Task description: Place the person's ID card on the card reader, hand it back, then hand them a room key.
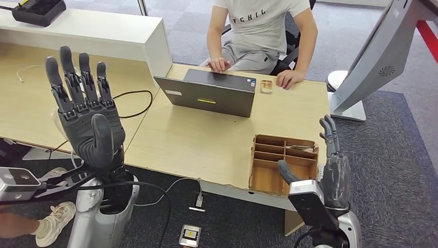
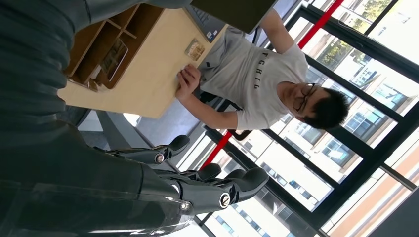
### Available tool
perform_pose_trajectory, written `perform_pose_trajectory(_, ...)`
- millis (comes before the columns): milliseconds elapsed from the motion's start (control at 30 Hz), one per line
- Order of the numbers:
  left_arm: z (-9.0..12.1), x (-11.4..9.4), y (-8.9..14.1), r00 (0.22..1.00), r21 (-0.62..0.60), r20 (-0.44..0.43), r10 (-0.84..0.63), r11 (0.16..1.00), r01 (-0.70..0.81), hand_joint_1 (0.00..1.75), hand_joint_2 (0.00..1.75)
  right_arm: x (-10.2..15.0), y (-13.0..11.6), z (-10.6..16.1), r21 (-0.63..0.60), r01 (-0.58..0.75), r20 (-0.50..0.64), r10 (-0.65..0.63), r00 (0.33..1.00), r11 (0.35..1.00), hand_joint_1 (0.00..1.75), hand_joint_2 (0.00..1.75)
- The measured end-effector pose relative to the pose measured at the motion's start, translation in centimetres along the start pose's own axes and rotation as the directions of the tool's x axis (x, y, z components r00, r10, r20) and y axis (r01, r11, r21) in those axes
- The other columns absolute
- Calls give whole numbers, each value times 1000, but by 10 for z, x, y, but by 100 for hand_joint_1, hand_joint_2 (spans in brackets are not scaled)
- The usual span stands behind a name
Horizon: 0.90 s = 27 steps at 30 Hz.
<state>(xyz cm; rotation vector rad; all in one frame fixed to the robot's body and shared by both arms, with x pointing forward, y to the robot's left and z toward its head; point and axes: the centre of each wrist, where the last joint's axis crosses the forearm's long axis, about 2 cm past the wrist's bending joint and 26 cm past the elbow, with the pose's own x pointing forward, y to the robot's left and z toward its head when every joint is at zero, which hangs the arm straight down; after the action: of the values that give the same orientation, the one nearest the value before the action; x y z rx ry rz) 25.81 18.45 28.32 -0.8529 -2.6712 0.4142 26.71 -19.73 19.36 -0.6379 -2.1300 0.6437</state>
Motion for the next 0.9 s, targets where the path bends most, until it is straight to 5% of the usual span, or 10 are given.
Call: perform_pose_trajectory(900,0,1,-3,1000,-2,-2,11,1000,-11,0,175,1,-1,2,-5,6,-3,-6,1000,1000,0,175)
